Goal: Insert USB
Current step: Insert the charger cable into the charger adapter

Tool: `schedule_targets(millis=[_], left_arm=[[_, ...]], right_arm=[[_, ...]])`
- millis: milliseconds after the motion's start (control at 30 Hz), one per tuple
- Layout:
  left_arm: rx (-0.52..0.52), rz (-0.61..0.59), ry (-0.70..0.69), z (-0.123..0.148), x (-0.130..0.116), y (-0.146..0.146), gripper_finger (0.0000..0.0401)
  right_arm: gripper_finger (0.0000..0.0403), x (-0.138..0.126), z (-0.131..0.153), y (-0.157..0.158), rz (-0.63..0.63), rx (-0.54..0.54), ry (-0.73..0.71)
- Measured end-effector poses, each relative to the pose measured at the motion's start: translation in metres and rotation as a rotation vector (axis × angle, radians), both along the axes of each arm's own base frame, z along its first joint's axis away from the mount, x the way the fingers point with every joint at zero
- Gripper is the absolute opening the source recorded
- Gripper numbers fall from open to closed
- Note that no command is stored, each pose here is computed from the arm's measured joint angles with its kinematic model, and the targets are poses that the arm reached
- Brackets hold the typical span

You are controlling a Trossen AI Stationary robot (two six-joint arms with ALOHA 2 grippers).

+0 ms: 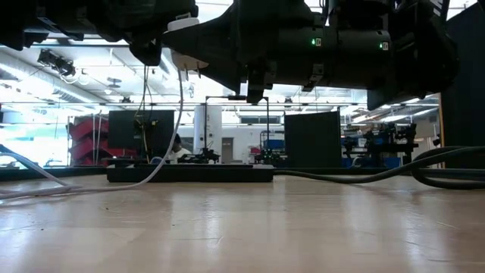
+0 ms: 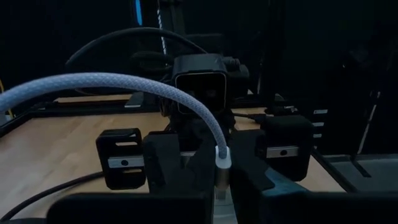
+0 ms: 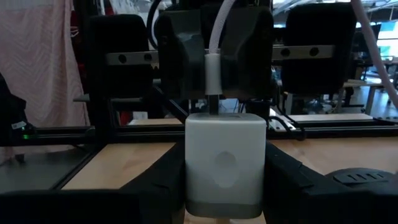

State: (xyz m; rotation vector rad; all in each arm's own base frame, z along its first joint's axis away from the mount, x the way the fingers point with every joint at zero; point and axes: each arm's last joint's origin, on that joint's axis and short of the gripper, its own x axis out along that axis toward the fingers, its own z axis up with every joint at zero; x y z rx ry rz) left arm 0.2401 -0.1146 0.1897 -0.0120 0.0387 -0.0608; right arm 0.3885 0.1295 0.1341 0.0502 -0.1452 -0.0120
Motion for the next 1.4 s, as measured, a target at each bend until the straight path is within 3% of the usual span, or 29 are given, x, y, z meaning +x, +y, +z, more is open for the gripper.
schedule_targets(millis=[600, 1133, 1400], left_arm=[[0.004, 0.005, 0.007, -0.0002, 0.0002, 0.0002, 0.0010], [0.026, 0.021, 0.000, 0.0000, 0.0003, 0.0012, 0.0010], [0.021, 0.022, 0.003, -0.0006, 0.0002, 0.0014, 0.0010]], right_arm=[[0.0118, -0.0009, 0.0048, 0.0000, 0.013, 0.028, -0.054], [0.0118, -0.0014, 0.0067, -0.0024, -0.036, 0.200, -0.080], [0.0118, -0.0015, 0.0067, -0.0032, -0.070, 0.186, -0.080]])
